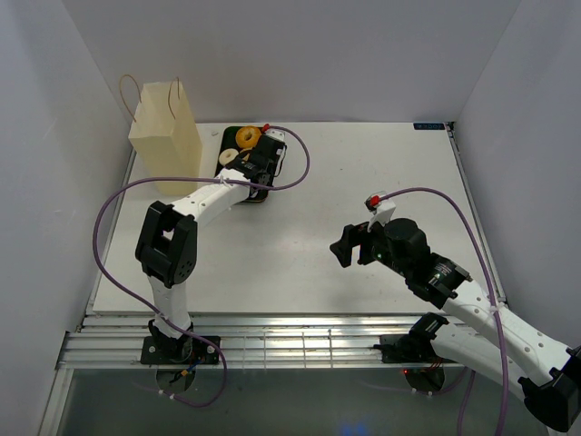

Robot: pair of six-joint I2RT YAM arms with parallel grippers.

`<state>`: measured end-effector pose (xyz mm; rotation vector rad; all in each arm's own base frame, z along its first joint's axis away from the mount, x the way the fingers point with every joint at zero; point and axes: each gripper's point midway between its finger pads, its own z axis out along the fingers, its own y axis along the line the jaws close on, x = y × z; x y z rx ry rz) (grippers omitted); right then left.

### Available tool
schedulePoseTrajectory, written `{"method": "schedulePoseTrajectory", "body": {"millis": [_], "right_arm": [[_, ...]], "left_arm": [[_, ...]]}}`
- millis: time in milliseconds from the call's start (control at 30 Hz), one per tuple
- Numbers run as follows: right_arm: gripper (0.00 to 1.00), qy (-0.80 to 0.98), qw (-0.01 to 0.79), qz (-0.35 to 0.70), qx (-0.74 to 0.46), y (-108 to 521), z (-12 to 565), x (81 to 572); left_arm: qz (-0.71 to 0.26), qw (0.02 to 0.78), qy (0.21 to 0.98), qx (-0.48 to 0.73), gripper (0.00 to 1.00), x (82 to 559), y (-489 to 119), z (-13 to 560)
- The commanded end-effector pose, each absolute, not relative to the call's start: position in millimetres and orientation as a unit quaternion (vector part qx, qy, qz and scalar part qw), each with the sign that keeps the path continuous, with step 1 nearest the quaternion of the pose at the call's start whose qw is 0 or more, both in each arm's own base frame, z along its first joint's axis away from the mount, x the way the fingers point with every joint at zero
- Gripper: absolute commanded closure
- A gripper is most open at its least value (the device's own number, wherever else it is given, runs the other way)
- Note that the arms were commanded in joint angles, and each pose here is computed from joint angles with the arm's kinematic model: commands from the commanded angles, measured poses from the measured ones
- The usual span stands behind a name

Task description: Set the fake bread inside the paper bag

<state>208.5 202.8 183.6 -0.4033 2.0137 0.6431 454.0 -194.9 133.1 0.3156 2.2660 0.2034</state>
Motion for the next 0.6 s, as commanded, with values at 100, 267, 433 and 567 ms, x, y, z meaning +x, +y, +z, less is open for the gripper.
{"method": "schedulePoseTrajectory", "body": {"millis": [100, 267, 433, 567], "right_arm": [[0.10, 0.811, 0.498, 0.260, -0.163, 200.8, 199.5, 214.3], [0.10, 0.810, 0.500, 0.260, -0.165, 201.1, 201.5, 214.7], [0.10, 0.810, 0.500, 0.260, -0.164, 200.8, 201.2, 214.6], [0.10, 0.809, 0.500, 0.260, -0.164, 200.4, 200.7, 214.1]], "left_arm": [[0.077, 0.445, 0.886, 0.109, 0.77, 464.7, -196.5, 164.8], [0.065, 0.463, 0.879, 0.090, 1.00, 458.2, -190.6, 189.3], [0.046, 0.475, 0.876, 0.074, 1.00, 446.9, -185.3, 211.9], [0.021, 0.490, 0.869, 0.060, 1.00, 436.5, -182.0, 238.6]]}}
